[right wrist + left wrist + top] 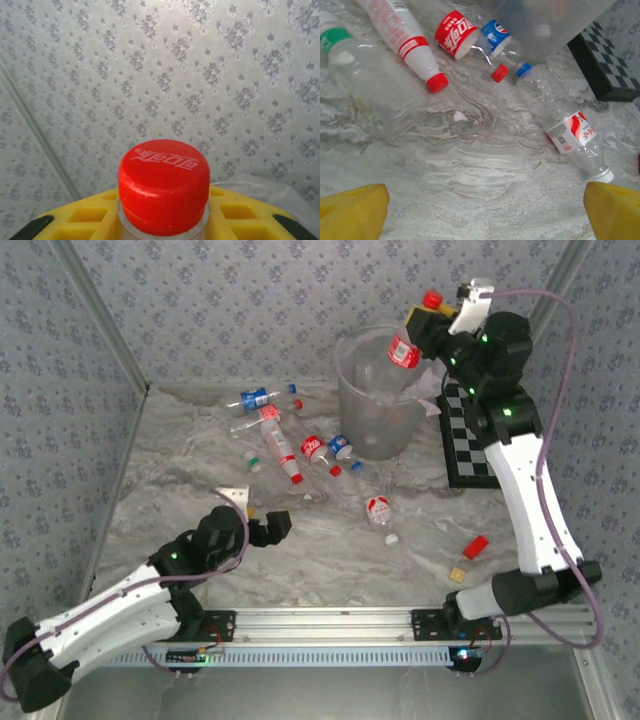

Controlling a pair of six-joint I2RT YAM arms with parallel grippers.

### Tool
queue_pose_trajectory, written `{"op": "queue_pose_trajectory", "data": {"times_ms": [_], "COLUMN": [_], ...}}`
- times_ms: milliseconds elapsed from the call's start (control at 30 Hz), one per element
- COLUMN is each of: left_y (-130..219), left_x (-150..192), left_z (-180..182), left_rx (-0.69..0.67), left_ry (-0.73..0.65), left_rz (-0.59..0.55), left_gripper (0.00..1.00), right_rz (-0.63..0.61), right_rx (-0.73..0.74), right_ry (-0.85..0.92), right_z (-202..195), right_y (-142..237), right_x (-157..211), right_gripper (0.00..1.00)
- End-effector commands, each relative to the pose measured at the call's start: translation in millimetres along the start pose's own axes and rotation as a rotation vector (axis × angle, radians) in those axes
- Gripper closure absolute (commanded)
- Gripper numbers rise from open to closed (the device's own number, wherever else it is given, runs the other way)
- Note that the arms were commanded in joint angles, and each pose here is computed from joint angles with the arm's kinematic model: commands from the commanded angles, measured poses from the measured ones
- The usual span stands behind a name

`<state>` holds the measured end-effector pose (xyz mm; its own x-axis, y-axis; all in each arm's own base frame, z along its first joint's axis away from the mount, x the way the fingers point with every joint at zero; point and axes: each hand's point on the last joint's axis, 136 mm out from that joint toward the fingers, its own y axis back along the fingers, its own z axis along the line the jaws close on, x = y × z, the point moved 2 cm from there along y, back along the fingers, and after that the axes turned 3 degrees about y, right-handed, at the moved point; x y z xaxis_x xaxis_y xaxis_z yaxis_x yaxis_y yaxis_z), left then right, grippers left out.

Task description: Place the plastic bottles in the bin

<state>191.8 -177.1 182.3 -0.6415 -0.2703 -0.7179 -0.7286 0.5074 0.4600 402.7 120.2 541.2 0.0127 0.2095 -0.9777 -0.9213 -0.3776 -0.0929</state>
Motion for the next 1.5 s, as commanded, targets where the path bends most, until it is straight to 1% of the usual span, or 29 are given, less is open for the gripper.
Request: {"op": "queue_pose_trajectory", "data": {"times_ms": [0,67,133,233,333,433,533,600,700,800,967,1167,1300,1467], "left_y": [12.4,19.5,25.0,28.1,26.0,21.3,14.5,10.3,3.6,-1.9,-7.2,-7.0,-8.6,-10.6], "left_x": [-3.6,-3.5,-1.6,4.4,8.3,8.1,9.2,8.2,1.4,-2.3,1.7,-1.2,-1.0,-0.5], "left_z": [8.6,13.3,18.0,24.2,25.0,23.0,18.4,16.2,9.0,3.3,4.5,6.8,9.3,10.4], "left_rx": [-0.003,-0.002,-0.004,-0.024,-0.033,-0.044,-0.048,-0.053,-0.039,-0.033,-0.065,-0.069,-0.076,-0.081], "left_ry": [0.1,0.119,0.129,0.146,0.147,0.14,0.121,0.121,0.127,0.118,0.102,0.114,0.119,0.119], "left_rz": [-0.042,-0.057,-0.061,-0.039,-0.015,-0.004,0.022,0.027,0.009,0.019,0.063,0.06,0.077,0.092], "left_gripper": [0.01,0.01,0.02,0.02,0.02,0.02,0.02,0.02,0.02,0.02,0.02,0.02,0.02,0.02], "right_rz": [-0.083,-0.053,0.007,0.112,0.239,0.309,0.348,0.379,0.435,0.501,0.614,0.77,0.88,0.943], "right_rx": [0.083,0.128,0.158,0.181,0.156,0.097,0.05,0.058,0.089,0.112,0.127,0.153,0.192,0.259], "right_ry": [0.11,0.167,0.202,0.188,0.15,0.09,-0.006,-0.062,-0.102,-0.153,-0.188,-0.183,-0.169,-0.168], "right_z": [-17.5,-29.1,-42.9,-61.2,-68.5,-62.0,-55.3,-58.5,-65.6,-70.9,-71.6,-74.5,-80.8,-89.4], "right_y": [-31.0,-52.0,-74.6,-104.9,-129.1,-143.6,-152.4,-156.4,-162.3,-165.0,-161.4,-154.3,-145.6,-138.2], "right_x": [-15.4,-7.2,6.9,35.6,77.2,106.7,129.8,147.0,178.5,211.0,269.5,330.8,363.3,389.7], "right_gripper": [0.98,0.98,0.99,0.99,1.0,1.0,1.0,1.0,1.0,1.0,1.0,1.0,0.99,0.95]}}
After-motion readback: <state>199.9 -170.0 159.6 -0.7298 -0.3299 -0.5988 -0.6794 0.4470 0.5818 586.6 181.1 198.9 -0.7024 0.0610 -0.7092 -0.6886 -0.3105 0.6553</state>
